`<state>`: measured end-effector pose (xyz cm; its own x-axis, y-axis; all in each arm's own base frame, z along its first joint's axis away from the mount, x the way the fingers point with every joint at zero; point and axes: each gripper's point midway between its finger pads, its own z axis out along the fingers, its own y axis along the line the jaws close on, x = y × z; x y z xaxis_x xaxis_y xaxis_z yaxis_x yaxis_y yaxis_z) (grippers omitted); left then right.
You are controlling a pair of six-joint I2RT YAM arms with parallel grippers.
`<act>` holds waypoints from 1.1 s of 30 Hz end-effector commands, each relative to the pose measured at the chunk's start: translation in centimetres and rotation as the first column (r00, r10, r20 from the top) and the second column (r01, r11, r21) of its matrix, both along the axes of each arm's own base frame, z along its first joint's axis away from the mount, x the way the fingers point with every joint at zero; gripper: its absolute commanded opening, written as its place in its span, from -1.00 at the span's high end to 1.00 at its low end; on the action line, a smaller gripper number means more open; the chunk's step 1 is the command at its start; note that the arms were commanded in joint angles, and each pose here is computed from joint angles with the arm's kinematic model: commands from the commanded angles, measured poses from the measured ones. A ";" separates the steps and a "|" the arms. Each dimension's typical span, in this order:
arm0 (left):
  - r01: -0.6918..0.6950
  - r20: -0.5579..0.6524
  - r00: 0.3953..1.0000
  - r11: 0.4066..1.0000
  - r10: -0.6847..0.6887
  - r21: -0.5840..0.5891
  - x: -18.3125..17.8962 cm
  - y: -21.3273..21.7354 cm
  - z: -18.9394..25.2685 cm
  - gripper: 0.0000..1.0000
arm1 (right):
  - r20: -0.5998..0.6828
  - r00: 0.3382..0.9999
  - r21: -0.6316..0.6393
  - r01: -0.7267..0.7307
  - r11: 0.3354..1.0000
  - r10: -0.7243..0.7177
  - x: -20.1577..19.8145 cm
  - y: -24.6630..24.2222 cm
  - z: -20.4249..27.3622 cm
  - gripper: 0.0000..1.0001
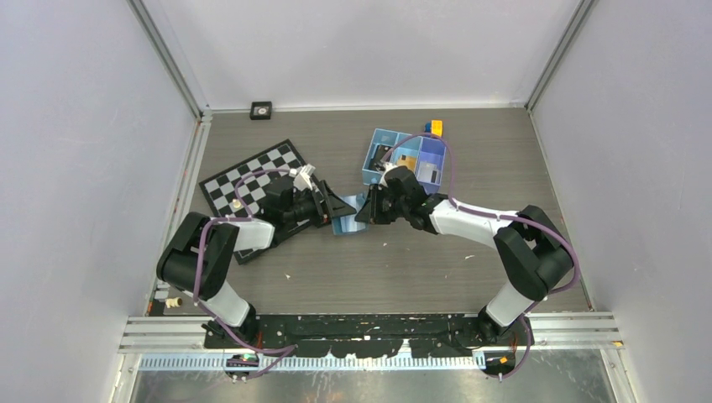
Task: Take the credit cards out of the card holder
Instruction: Remove the credit card from the card holder.
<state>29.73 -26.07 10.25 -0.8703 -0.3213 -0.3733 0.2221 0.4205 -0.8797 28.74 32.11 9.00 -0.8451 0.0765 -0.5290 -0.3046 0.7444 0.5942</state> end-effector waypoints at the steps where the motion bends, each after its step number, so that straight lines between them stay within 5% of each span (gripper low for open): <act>1: 0.031 0.021 0.999 0.999 -0.031 0.020 0.2 -0.4 0.5 -0.50 | 0.060 0.997 0.117 -0.060 0.991 0.053 -0.1 1.9 2.9 0.82; 15: -0.015 -0.050 0.999 0.994 0.021 0.113 0.6 0.7 -1.5 -0.24 | 0.127 0.986 0.229 -0.132 0.965 0.105 -1.4 2.6 5.4 0.71; 20: -0.039 -0.047 0.998 0.995 0.043 0.092 0.9 1.2 -1.2 0.26 | 0.136 0.988 0.218 -0.100 0.971 0.072 -1.1 2.1 5.4 0.30; 26: -0.055 -0.047 0.997 0.995 0.059 0.078 1.0 1.6 -0.9 0.41 | 0.138 0.990 0.194 -0.062 0.979 0.035 -0.6 1.6 4.9 -0.02; 30: -0.061 -0.048 0.997 0.996 0.064 0.060 1.2 1.8 -0.8 0.43 | 0.136 0.991 0.175 -0.026 0.984 0.002 -0.2 1.0 4.7 -0.05; 33: -0.061 -0.043 0.997 0.997 0.063 0.049 1.2 1.8 -0.5 0.43 | 0.127 0.991 0.151 0.012 0.989 -0.032 0.3 0.4 4.2 0.13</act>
<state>30.28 -24.19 7.94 -0.8869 -0.3416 -0.3110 0.1025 0.5109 -0.8535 27.99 32.83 10.92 -0.8136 0.1230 -0.5683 -0.3642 0.6541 0.6629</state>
